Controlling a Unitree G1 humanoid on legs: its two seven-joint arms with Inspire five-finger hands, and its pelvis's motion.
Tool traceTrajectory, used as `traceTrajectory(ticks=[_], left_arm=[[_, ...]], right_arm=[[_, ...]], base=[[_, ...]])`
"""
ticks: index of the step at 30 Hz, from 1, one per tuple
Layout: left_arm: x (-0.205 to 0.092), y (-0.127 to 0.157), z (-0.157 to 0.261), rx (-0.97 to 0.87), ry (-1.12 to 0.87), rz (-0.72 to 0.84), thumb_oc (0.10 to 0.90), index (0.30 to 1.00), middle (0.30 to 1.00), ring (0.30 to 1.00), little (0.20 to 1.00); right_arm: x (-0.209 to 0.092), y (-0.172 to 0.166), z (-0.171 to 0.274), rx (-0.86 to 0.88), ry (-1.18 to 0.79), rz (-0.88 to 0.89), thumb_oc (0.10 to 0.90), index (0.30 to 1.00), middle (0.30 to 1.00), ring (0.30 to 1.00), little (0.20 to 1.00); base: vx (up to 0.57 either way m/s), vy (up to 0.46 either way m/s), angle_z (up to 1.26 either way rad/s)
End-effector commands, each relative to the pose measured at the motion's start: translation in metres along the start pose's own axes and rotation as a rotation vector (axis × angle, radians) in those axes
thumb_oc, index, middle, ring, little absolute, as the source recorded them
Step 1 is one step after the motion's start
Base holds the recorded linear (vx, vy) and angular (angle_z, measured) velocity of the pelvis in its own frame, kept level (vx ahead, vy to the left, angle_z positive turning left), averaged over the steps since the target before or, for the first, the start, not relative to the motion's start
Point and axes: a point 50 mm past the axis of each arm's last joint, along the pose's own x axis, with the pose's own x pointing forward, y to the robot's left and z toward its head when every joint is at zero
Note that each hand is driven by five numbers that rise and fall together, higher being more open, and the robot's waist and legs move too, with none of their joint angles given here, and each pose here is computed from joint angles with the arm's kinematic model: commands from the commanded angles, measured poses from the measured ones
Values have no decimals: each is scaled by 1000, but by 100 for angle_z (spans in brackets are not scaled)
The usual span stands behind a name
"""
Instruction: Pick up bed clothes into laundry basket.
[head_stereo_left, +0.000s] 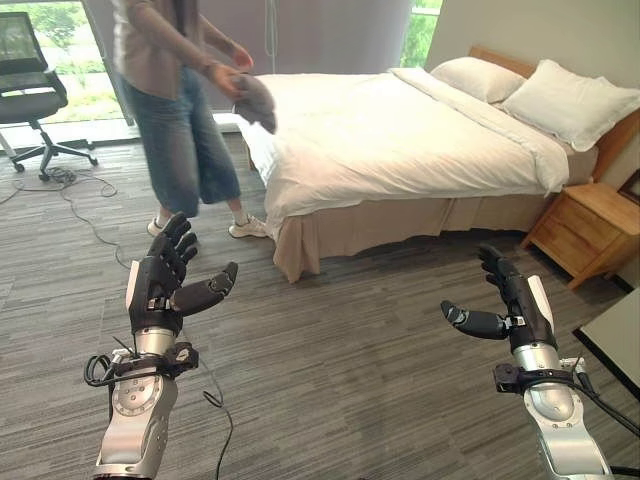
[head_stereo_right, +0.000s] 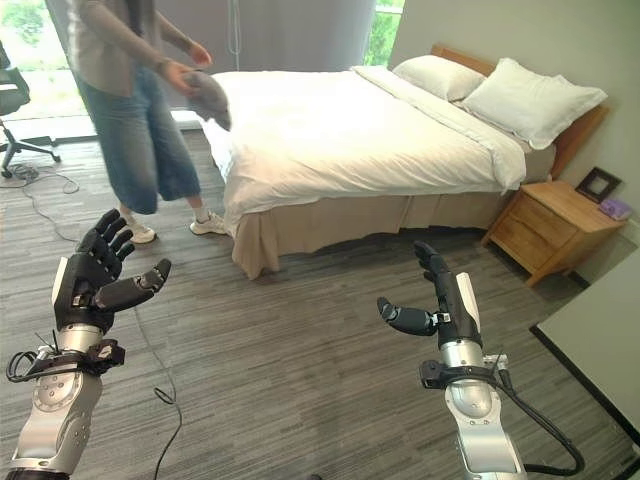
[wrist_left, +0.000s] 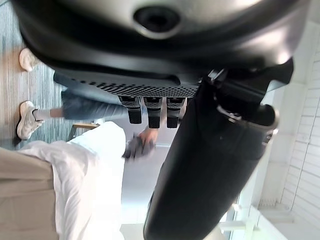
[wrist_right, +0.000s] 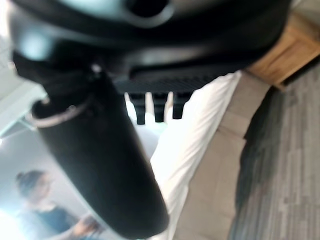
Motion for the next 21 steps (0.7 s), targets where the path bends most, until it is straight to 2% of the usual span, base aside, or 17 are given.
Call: traceTrajectory(ticks=[1,21], left_arm=[[15,1,46,-1,-243,-27,800,900,900,900,900],[12,1,44,-11,-237,-22,800,900,900,900,900]], right_arm=[[27,-24,70,22,-364,-95,800,900,900,900,900],[26,-25,69,10,-363,-82,800,900,900,900,900]], base=[[10,-7,7],[1,-1,0]])
